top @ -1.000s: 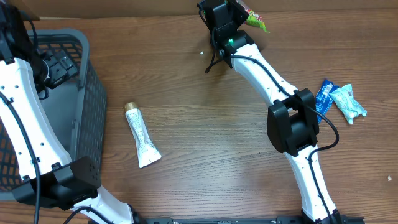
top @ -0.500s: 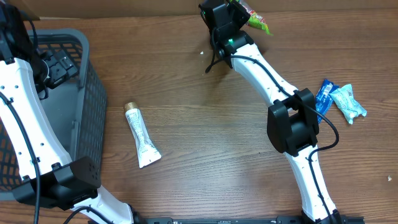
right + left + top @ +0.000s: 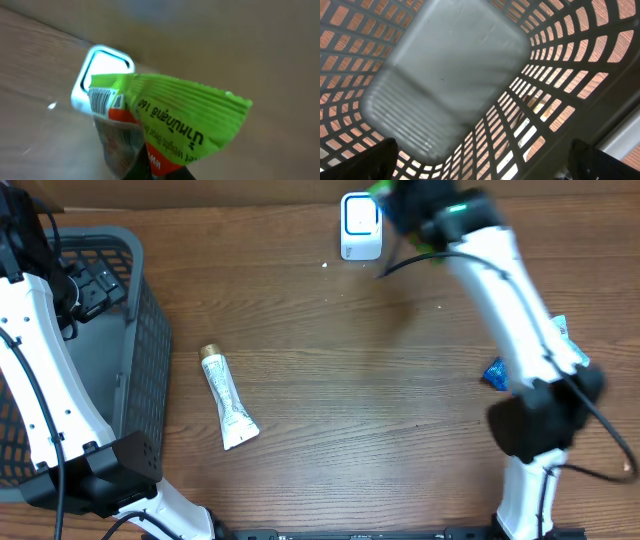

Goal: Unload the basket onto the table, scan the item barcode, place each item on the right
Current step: 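Carry the snack bag right and drop it on the other items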

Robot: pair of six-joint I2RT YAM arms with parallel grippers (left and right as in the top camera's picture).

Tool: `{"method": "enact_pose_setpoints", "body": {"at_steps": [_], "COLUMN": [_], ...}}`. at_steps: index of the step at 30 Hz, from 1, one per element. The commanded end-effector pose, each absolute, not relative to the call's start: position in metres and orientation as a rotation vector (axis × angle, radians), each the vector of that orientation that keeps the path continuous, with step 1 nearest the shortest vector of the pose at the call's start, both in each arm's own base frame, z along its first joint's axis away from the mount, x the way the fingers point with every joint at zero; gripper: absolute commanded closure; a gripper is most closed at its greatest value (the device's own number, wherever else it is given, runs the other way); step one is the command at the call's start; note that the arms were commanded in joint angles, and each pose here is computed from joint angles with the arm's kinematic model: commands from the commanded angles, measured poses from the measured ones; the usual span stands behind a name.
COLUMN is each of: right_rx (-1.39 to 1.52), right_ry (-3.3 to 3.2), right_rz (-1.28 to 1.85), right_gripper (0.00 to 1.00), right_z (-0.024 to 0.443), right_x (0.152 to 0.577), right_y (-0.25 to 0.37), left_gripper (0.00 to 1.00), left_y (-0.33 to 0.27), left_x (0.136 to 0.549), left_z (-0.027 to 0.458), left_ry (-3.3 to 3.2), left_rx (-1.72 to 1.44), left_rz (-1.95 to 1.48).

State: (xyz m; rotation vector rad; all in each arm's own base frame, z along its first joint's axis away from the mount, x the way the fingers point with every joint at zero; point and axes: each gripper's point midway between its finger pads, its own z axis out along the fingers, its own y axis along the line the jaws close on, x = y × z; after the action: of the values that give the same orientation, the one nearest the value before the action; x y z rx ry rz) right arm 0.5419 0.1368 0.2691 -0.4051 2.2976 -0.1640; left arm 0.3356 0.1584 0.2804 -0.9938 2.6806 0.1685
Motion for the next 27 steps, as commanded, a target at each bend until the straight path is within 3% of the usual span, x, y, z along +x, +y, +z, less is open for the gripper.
{"method": "enact_pose_setpoints", "body": {"at_steps": [1, 6, 16, 19, 22, 27], "right_rx": [0.006, 0.349, 0.950, 1.054, 1.113, 1.098], "right_ry": [2.419, 2.750, 2.707, 2.693, 2.689, 2.657], "right_rz": [0.179, 0.515, 0.509, 0.509, 0.511, 0.498], "right_gripper": [0.96, 0.96, 0.96, 0.71, 0.55, 0.51], "right_z": [0.287, 0.244, 0.155, 0.129, 0.126, 0.162], "right_x": [0.513, 0.445, 0.432, 0.423, 0.413, 0.408], "right_y": [0.096, 0.025, -0.096, -0.115, -0.127, -0.129], "left_gripper": [0.00, 0.01, 0.00, 0.01, 0.00, 0.00], "left_y": [0.153, 0.154, 0.154, 0.153, 0.153, 0.153], "left_x": [0.337, 0.337, 0.337, 0.337, 0.337, 0.337], "left_z": [0.280, 0.280, 0.280, 0.280, 0.280, 0.280], "left_ry": [2.698, 2.698, 2.698, 2.697, 2.697, 2.697], "left_rx": [-0.951, -0.951, -0.951, -0.951, -0.951, -0.951], "left_rz": [0.167, 0.167, 0.167, 0.167, 0.167, 0.167]}}
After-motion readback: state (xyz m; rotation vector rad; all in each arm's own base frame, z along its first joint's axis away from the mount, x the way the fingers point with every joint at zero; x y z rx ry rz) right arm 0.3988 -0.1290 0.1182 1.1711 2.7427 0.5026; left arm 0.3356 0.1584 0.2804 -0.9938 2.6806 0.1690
